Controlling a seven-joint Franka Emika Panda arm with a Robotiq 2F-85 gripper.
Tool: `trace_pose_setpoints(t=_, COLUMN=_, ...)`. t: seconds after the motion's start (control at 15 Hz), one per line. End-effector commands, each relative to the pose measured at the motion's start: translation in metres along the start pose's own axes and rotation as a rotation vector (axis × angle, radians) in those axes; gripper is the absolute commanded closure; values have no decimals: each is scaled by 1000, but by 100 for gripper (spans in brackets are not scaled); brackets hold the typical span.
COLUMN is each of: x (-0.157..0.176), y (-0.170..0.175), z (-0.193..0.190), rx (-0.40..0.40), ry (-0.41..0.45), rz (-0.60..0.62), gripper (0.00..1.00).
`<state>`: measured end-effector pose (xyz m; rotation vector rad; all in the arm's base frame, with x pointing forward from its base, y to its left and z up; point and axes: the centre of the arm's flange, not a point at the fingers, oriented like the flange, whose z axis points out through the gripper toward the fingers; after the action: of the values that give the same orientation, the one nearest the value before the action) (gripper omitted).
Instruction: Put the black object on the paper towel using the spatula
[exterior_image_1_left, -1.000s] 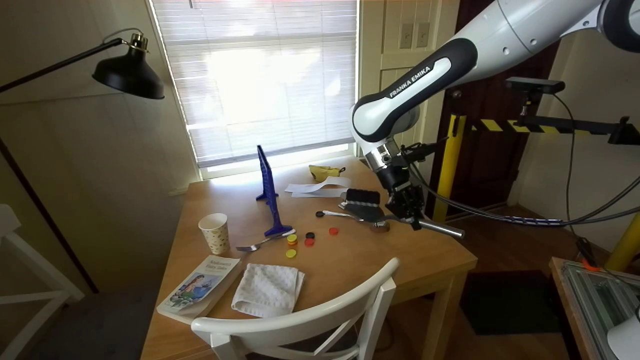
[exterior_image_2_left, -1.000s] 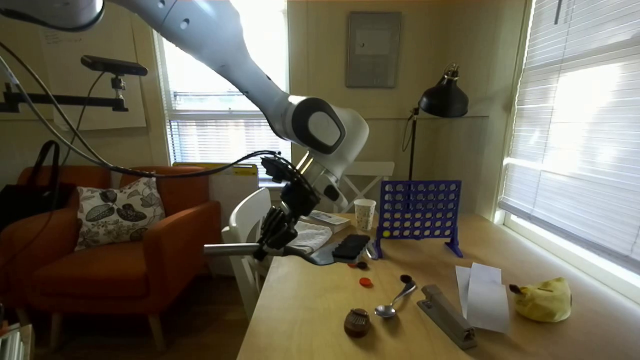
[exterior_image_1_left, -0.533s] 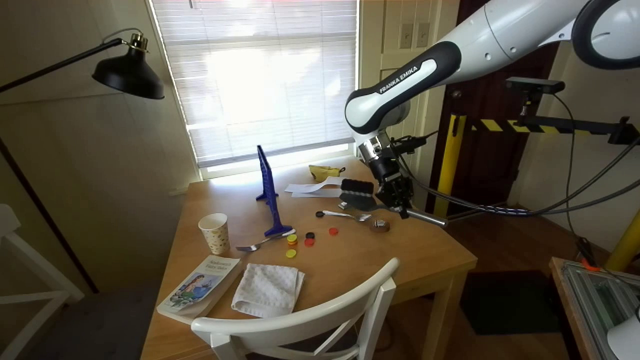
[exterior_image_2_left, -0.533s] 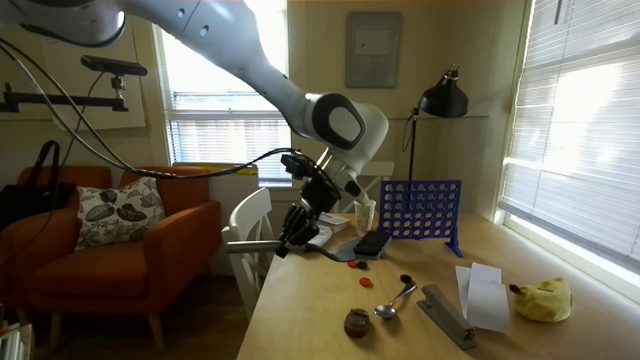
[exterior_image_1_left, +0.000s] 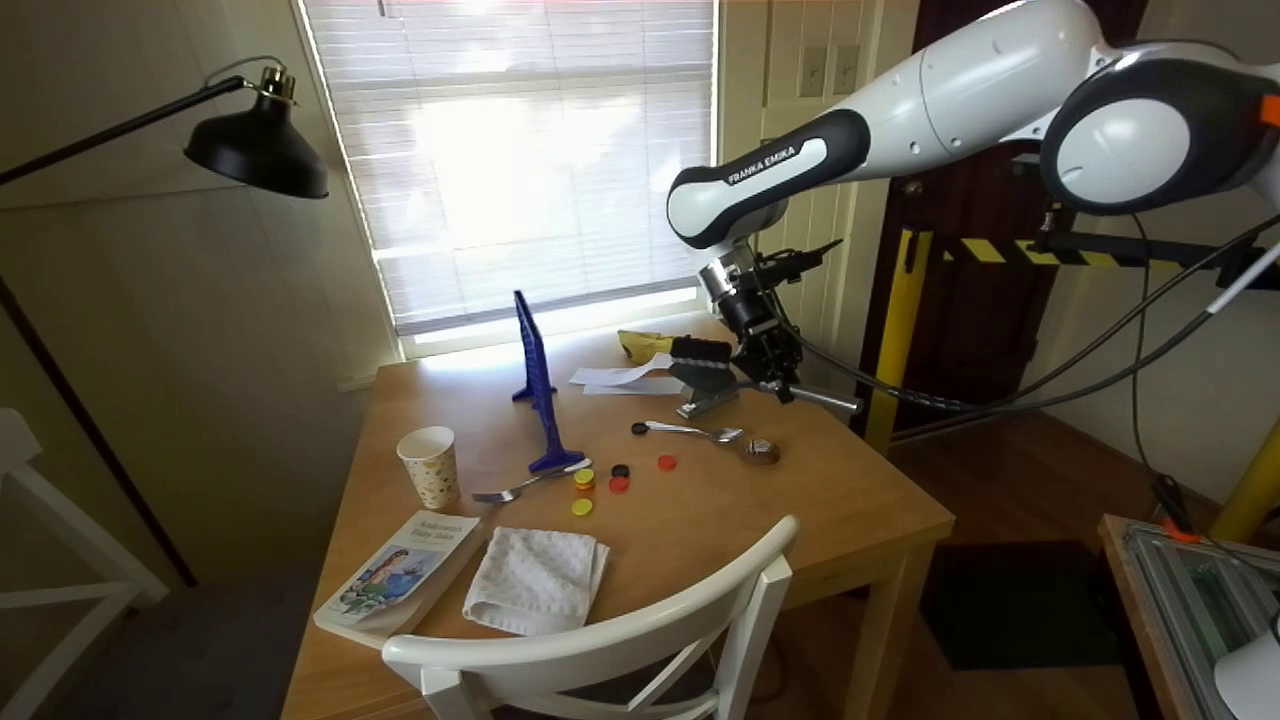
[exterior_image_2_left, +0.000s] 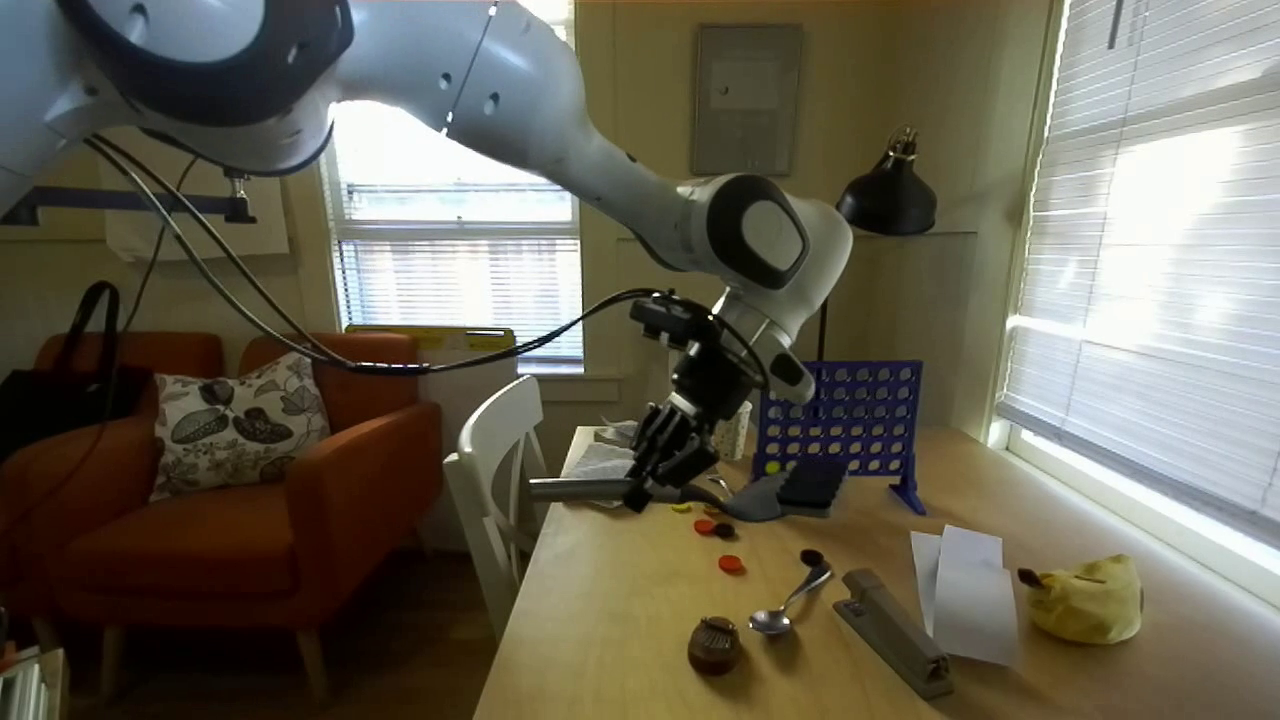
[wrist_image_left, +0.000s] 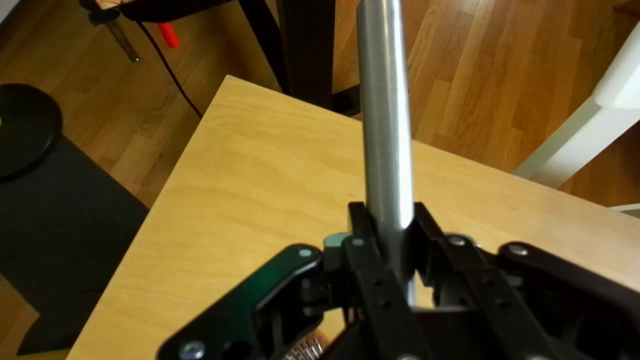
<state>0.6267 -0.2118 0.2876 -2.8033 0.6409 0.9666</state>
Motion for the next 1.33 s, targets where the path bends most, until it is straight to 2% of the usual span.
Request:
trace_pose_setpoints(t=0.0, x=5, y=2, z=1, rx=0, ry=3, rz=3, gripper=77)
trace_pose_setpoints(t=0.27, x=6, y=1, z=4, rx=-1, ry=-5, rz=2, gripper=77)
trace_pose_setpoints(t=0.33, x=6, y=4, z=4, rx=3, ry=-22, rz=-26, gripper=94)
trace_pose_setpoints(t=0.47, x=22, y=11, z=-4, rx=-3, ry=-14, rz=-40, gripper=94)
trace_pose_setpoints(t=0.87, x=79, y=35, z=-30, rx=5, ry=130, rz=-31, gripper=94)
trace_pose_setpoints(t=1.27, x=114, y=41, z=-44, rx=-1, ry=153, rz=-72, gripper=94)
